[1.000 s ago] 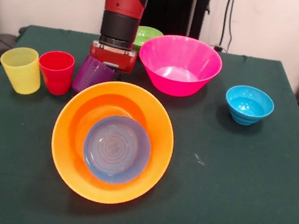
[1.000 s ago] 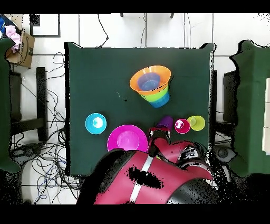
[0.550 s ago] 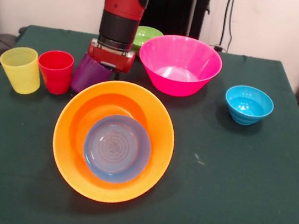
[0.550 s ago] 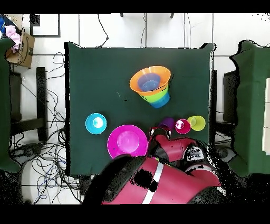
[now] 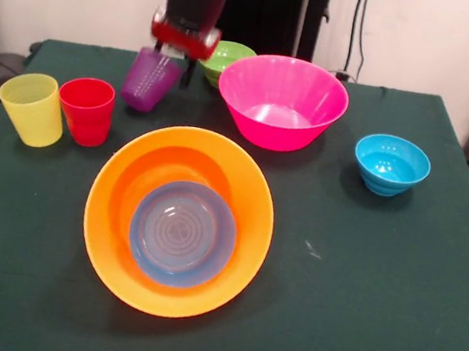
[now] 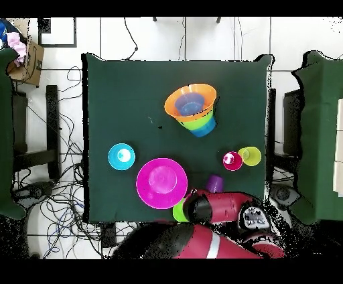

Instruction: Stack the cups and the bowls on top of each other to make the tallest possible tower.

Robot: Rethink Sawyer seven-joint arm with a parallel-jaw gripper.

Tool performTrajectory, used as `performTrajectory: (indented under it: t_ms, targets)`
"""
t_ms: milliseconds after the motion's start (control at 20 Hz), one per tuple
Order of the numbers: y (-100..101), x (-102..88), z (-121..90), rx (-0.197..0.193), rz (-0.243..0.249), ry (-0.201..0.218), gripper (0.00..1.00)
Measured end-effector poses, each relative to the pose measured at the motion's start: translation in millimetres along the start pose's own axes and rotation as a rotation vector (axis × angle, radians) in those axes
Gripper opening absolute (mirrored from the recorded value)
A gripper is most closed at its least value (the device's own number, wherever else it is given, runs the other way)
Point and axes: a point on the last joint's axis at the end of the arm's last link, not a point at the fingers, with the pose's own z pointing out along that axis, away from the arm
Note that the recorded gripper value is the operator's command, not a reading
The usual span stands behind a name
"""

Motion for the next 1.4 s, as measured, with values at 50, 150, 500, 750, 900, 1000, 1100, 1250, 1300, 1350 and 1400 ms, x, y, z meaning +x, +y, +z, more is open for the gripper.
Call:
performTrajectory:
  t_ms: [50, 150, 500, 750, 900, 1000, 1100, 1250, 1300, 1350, 1400]
  targets:
    - [-2.3, 13.9, -9.2, 0.012, 0.012, 0.048, 1.00]
    - [-6.5, 40.9, -32.3, 0.034, 0.037, 0.140, 1.00]
    - [-15.0, 82.7, -89.6, 0.073, 0.115, 0.286, 1.00]
    - [-16.3, 78.2, -110.7, 0.072, 0.147, 0.269, 1.00]
    - [-12.1, 73.1, -114.0, 0.064, 0.146, 0.254, 1.00]
    - [-8.6, 73.6, -112.5, 0.063, 0.136, 0.255, 1.00]
    - [1.7, 72.8, -104.5, 0.059, 0.106, 0.245, 1.00]
    - [17.2, 65.2, -89.4, 0.047, 0.060, 0.198, 1.00]
    - [22.6, 61.7, -83.5, 0.042, 0.045, 0.177, 1.00]
    - [31.0, 55.5, -73.8, 0.031, 0.023, 0.140, 1.00]
    - [38.5, 49.7, -64.2, 0.019, 0.004, 0.103, 1.00]
